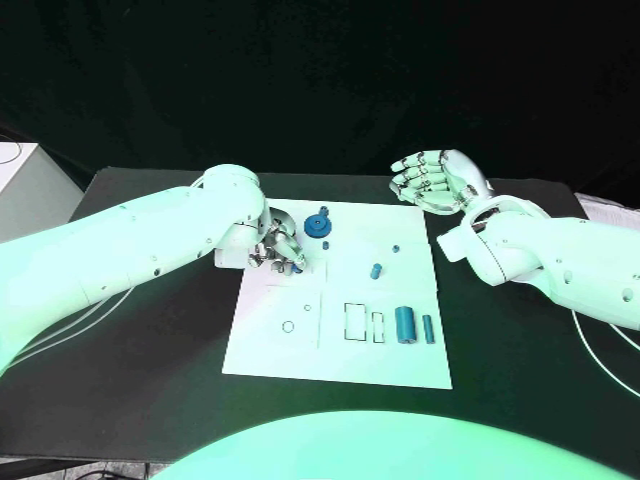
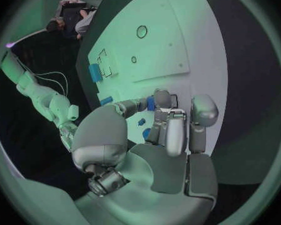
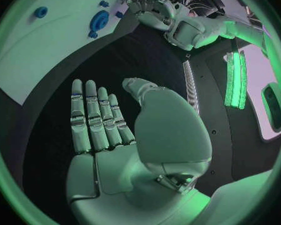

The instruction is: Assemble the parts on the task board

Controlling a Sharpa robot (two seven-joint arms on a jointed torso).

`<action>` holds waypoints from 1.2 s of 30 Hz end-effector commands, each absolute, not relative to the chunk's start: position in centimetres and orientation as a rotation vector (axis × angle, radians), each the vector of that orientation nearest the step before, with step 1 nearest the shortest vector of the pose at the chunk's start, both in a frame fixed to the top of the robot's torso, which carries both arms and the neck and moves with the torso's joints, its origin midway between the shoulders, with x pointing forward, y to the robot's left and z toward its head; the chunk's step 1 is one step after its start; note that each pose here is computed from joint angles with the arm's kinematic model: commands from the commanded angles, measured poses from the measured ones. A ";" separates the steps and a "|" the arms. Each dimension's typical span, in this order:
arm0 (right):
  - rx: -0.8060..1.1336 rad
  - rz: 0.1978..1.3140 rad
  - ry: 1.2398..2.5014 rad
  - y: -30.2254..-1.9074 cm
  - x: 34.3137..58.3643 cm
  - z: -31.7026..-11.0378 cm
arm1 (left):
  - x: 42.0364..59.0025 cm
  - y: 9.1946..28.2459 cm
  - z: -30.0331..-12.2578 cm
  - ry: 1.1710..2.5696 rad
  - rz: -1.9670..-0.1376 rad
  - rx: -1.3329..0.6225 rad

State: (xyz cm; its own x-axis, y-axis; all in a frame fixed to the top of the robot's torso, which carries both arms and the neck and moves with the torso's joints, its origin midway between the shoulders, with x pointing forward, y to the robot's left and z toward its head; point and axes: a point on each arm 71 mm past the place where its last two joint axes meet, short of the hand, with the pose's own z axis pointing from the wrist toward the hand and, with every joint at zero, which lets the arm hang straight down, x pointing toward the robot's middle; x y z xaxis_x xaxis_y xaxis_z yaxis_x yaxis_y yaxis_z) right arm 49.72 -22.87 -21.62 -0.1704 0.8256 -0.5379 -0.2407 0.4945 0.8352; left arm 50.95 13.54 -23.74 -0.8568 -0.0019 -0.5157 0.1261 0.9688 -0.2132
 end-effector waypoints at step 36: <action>0.533 1.050 1.452 -22.7 49.6 -21.6 | 50.7 13.2 -24.8 2.626 -0.325 0.078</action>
